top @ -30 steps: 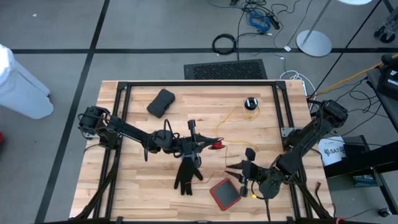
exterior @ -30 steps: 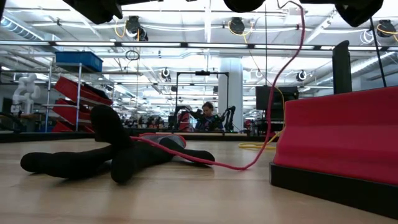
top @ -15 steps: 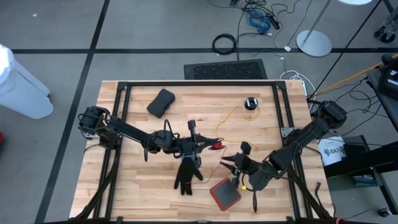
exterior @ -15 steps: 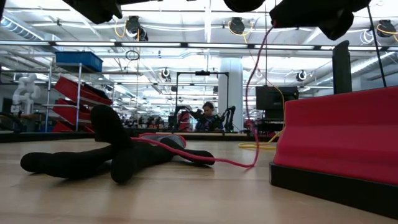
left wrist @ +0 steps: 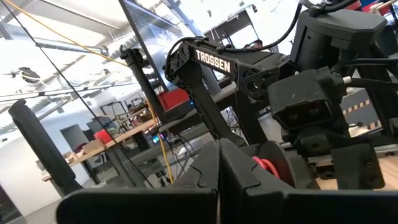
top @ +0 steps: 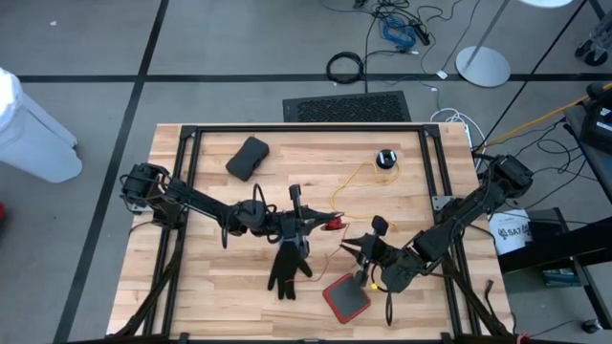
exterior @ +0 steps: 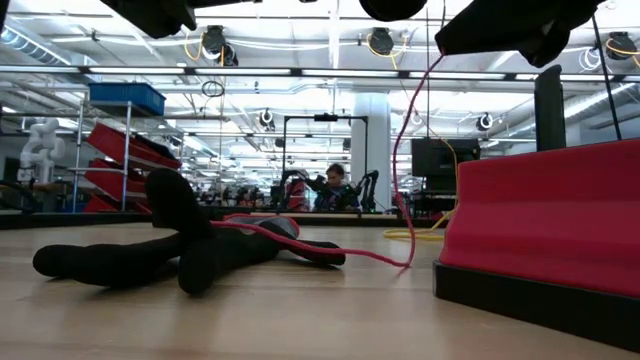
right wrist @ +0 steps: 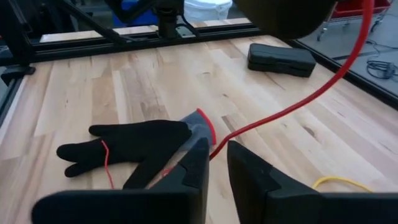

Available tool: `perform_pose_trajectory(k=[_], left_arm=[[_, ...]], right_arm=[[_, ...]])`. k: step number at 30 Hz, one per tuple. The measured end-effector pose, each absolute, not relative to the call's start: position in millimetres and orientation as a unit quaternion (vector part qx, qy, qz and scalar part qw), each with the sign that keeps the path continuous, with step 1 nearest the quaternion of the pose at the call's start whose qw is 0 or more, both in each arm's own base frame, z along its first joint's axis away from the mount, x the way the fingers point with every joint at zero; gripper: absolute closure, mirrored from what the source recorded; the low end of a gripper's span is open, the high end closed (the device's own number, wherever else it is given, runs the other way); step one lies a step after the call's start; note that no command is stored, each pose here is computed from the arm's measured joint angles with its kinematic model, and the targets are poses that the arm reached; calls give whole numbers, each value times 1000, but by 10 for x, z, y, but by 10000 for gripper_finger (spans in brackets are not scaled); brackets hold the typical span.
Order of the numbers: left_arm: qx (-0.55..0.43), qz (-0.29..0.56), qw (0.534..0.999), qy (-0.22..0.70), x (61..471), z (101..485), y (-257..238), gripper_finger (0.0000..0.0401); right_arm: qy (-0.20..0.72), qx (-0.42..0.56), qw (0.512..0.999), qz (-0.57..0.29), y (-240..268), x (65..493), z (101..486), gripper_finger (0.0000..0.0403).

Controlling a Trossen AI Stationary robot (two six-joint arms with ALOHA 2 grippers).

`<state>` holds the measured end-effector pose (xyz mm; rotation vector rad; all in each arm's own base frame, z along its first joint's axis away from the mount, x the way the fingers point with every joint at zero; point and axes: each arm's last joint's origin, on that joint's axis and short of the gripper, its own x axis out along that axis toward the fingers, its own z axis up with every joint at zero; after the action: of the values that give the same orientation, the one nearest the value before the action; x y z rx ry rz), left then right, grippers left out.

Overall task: Coil cords
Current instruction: Coil the red wire onto the black spool

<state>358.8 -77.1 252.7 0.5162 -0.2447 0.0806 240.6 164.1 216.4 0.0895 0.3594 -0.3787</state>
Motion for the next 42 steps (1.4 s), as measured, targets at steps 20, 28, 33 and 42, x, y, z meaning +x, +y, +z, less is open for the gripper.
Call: perform_pose_trajectory(k=[20, 28, 33, 42], left_arm=[[241, 25, 961, -136, 3578, 2548, -800, 401], [241, 31, 960, -137, 3585, 2552, -757, 401], [245, 36, 961, -123, 3602, 2525, -704, 401], [251, 48, 962, -97, 3659, 2417, -615, 401]], right_arm=[[173, 13, 946, -274, 1369, 2515, 2139, 403], [170, 26, 952, -253, 1340, 2764, 1999, 403], [153, 17, 957, -247, 1330, 2958, 1853, 403], [103, 9, 962, -253, 1290, 3097, 1891, 403]])
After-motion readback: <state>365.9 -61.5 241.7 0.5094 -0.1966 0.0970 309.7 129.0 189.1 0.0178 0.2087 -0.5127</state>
